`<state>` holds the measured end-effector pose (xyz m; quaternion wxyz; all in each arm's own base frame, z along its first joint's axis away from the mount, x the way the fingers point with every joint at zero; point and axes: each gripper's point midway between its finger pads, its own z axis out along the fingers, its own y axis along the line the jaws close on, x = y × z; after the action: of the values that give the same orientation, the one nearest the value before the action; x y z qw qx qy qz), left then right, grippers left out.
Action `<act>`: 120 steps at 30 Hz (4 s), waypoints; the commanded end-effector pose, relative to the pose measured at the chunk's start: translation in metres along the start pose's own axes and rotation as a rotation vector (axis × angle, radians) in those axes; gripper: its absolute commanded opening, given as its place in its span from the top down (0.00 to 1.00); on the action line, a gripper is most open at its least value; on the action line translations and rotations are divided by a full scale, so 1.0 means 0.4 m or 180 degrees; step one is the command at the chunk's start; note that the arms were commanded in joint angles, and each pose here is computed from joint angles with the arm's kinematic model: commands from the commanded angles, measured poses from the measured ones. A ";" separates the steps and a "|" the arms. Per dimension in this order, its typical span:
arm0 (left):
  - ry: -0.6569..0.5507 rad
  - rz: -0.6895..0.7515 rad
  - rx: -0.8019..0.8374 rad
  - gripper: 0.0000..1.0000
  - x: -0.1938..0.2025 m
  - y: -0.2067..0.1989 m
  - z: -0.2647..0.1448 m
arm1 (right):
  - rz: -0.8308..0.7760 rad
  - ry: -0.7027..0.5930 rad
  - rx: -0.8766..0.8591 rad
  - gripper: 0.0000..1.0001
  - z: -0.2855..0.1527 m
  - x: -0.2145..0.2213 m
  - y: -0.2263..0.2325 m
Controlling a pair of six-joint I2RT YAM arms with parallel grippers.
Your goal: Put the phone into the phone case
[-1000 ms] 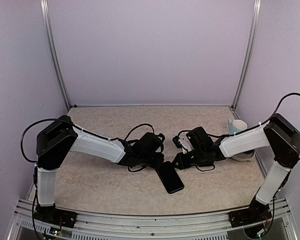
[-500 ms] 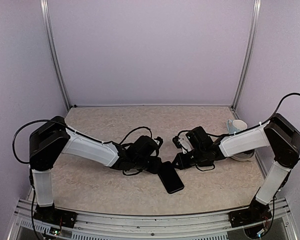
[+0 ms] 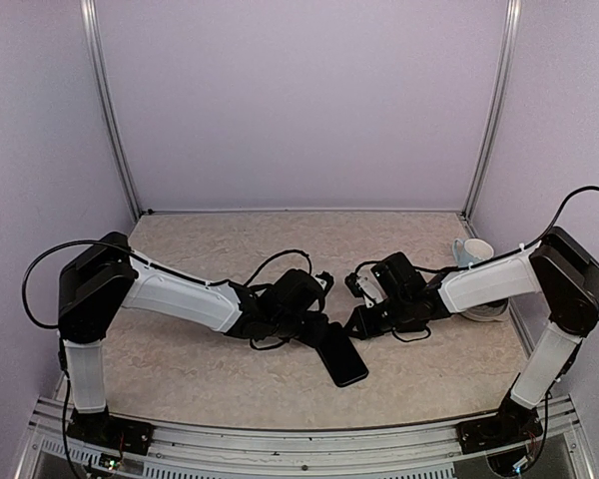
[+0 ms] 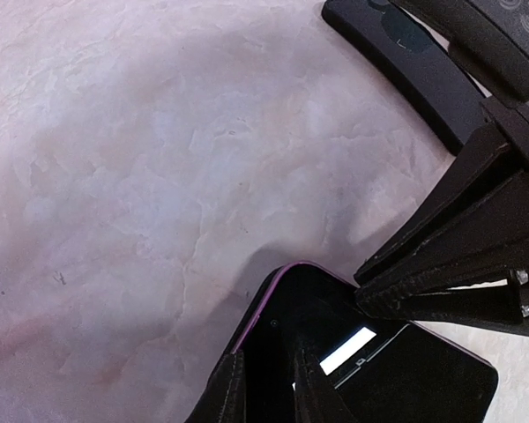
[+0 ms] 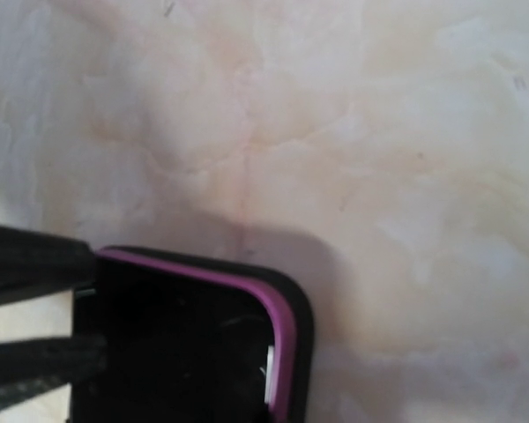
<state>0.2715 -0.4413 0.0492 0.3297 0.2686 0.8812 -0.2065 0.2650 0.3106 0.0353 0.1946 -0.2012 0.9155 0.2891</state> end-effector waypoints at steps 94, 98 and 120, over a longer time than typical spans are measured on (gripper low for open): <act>0.0700 -0.0128 0.0103 0.82 0.153 0.016 0.045 | 0.0019 0.0902 0.0665 0.85 -0.017 0.279 -0.106; 0.0864 0.0167 0.0432 0.81 0.194 -0.070 0.030 | 0.0026 0.0869 0.0668 0.85 -0.019 0.269 -0.102; 0.1965 0.0428 0.0369 0.86 0.506 -0.046 0.048 | 0.0008 0.0281 0.0151 0.74 -0.049 0.048 0.010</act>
<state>0.2759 -0.4571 0.0225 0.3043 0.3046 0.8788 -0.2057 0.2272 0.2914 0.0301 0.1461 -0.2114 0.9347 0.2457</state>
